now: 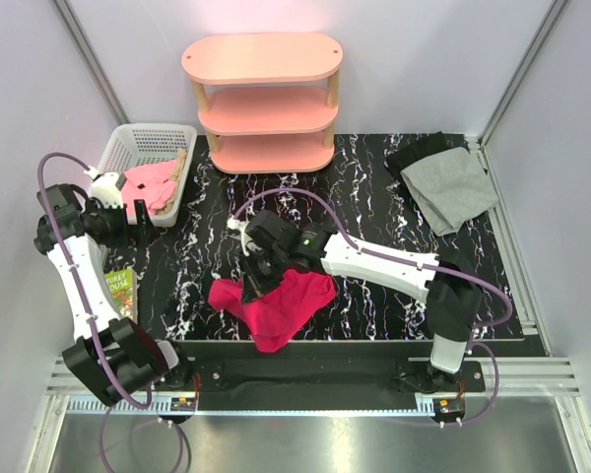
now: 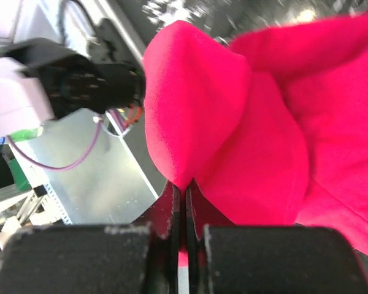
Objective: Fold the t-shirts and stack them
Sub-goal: Fold the tshirt
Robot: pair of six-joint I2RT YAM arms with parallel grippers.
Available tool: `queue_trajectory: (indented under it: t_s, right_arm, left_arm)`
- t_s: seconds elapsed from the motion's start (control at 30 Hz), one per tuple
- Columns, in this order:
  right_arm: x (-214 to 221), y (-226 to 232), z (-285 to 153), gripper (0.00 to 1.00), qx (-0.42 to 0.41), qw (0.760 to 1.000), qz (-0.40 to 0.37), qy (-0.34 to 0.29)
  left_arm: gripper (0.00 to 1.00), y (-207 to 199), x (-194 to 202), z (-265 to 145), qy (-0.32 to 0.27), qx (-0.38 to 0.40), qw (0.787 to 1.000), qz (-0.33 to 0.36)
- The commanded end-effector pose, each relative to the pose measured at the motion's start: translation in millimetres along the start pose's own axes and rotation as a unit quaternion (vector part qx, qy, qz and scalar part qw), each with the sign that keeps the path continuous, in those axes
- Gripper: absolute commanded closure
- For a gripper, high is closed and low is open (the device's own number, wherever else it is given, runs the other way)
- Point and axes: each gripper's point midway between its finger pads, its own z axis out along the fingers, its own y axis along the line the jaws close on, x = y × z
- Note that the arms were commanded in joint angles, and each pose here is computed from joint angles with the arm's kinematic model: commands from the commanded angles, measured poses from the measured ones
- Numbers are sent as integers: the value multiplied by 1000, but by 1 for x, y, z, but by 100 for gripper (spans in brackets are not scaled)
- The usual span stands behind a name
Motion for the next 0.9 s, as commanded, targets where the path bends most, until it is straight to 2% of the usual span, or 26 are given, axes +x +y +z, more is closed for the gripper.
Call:
queue_trajectory:
  t_s: [0.0, 0.17, 0.37, 0.5, 0.7, 0.8, 0.87]
  right_arm:
    - [-4, -20, -1, 100, -25, 999, 38, -13]
    - [9, -42, 9, 100, -41, 997, 60, 1]
    - [2, -75, -5, 100, -59, 992, 107, -29]
    - [-8, -97, -12, 100, -95, 985, 133, -55]
    - [-4, -116, -7, 100, -145, 976, 159, -43]
    - [-10, -124, -5, 95, -168, 974, 147, -46]
    - [-14, -129, -7, 80, -188, 971, 142, -43]
  left_arm:
    - [9, -2, -12, -5, -21, 1, 1000, 20]
    - [9, -2, -14, -5, -22, 3, 1000, 18]
    - [9, 0, -10, -2, -15, 3, 1000, 18]
    - [9, -1, -9, -1, -14, 7, 1000, 17]
    - [9, -2, -7, 2, -11, 12, 1000, 15]
    - [9, -2, -6, 2, -9, 11, 1000, 16]
    - [9, -2, -5, 3, -8, 12, 1000, 16]
